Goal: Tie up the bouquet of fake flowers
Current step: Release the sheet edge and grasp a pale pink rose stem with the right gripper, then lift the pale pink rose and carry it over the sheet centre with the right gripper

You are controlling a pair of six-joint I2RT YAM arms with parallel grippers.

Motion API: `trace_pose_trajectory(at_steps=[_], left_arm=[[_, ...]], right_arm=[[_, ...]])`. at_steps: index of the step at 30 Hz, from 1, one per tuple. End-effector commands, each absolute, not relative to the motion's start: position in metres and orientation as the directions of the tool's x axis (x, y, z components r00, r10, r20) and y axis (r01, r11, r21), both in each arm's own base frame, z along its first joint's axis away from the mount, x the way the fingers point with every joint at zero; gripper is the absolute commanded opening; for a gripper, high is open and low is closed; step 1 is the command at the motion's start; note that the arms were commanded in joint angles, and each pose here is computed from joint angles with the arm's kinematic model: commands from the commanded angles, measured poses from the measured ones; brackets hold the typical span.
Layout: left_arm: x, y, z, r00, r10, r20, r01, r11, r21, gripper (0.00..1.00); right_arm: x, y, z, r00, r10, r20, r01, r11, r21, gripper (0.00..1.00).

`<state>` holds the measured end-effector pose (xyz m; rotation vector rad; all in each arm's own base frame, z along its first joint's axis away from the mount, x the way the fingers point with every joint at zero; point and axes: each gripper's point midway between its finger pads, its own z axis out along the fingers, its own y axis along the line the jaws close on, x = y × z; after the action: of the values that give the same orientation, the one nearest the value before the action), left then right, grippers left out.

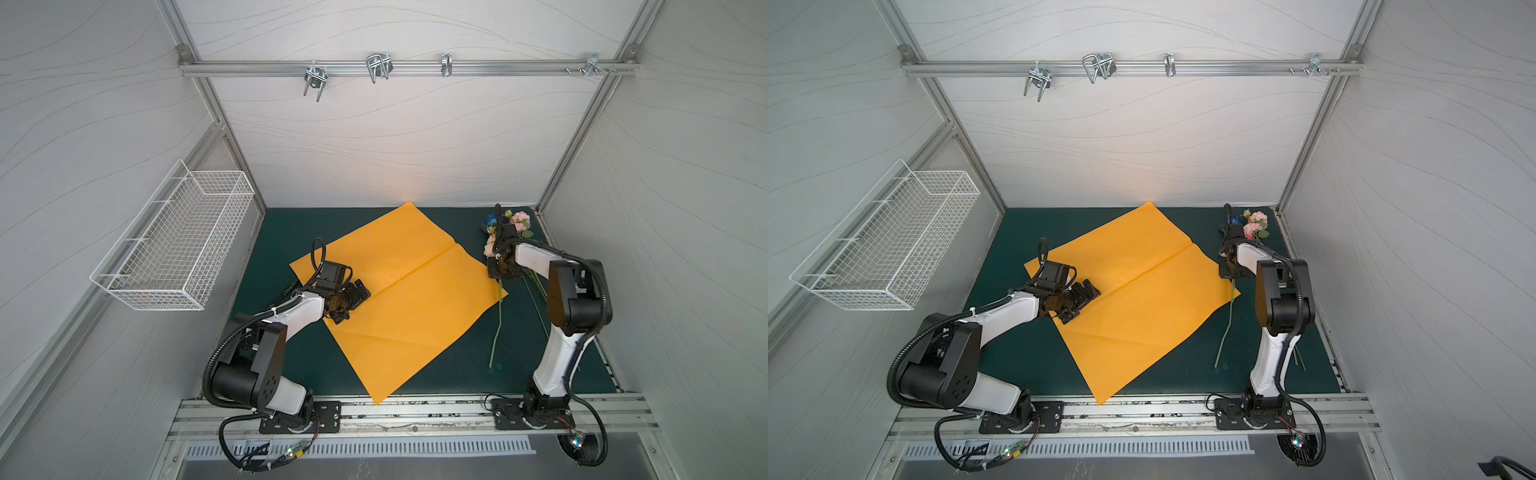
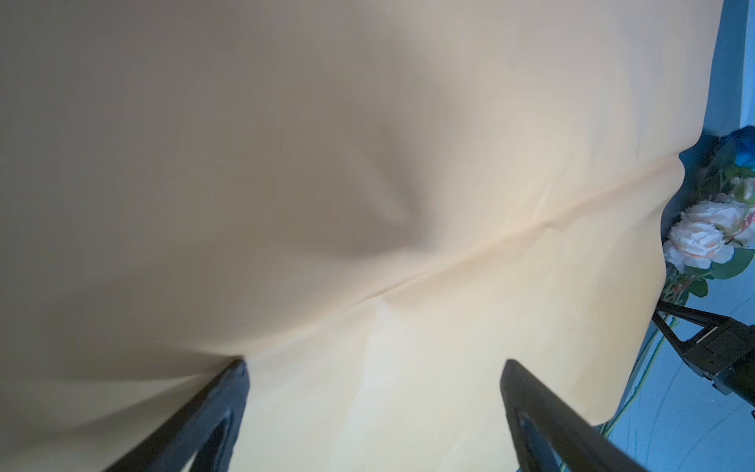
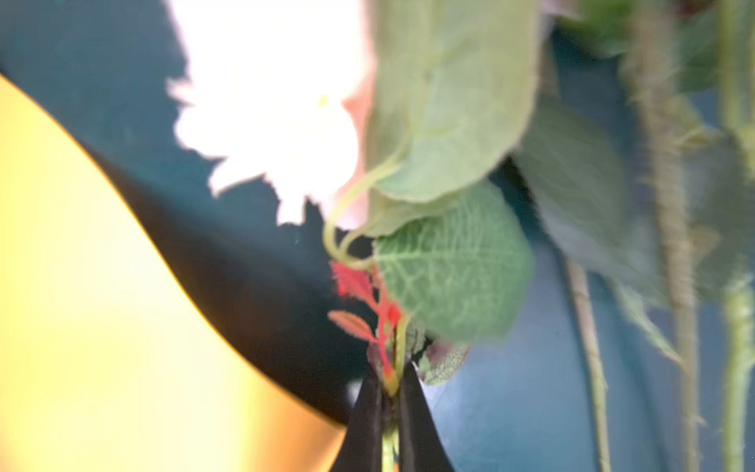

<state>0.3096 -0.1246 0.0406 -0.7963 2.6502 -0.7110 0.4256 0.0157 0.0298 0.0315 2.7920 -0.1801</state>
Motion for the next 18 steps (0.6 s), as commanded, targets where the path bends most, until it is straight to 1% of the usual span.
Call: trace_pose_trajectory(at_steps=[1, 5, 10, 12, 14, 16, 18], left_arm=[[0.316, -0.129, 0.045, -0.807, -0.576, -0.129, -0.426, 0.72, -0.548, 0.97], [0.315, -0.129, 0.047, -0.806, -0.577, -0.132, -0.425, 0.72, -0.549, 0.97], [0.314, -0.129, 0.049, -0.804, -0.579, -0.138, -0.424, 0.719, -0.55, 0.97], [0.315, -0.129, 0.051, -0.801, -0.581, -0.143, -0.42, 0.717, -0.556, 0.97], [0.315, -0.129, 0.054, -0.799, -0.583, -0.148, -0.417, 0.714, -0.562, 0.97], [0.316, -0.13, 0.058, -0.797, -0.584, -0.151, -0.413, 0.711, -0.569, 0.97], [0.316, -0.13, 0.063, -0.796, -0.584, -0.157, -0.405, 0.708, -0.578, 0.97]], right_arm=[[0.428, 0.01, 0.06, -0.93, -0.014, -0.367, 0.041, 0.989, -0.141, 0.01], [0.434, 0.013, 0.097, -0.901, -0.032, -0.433, 0.031, 0.99, -0.137, 0.0], [0.435, 0.029, 0.151, -0.853, -0.061, -0.518, -0.004, 0.994, -0.111, 0.0], [0.432, 0.04, 0.174, -0.834, -0.052, -0.549, -0.014, 0.997, -0.072, 0.0], [0.428, 0.055, 0.194, -0.82, -0.019, -0.572, -0.022, 1.0, -0.002, 0.0], [0.423, 0.075, 0.212, -0.811, 0.051, -0.583, -0.029, 0.991, 0.127, 0.0], [0.418, 0.103, 0.228, -0.803, 0.136, -0.58, -0.047, 0.956, 0.289, 0.0]])
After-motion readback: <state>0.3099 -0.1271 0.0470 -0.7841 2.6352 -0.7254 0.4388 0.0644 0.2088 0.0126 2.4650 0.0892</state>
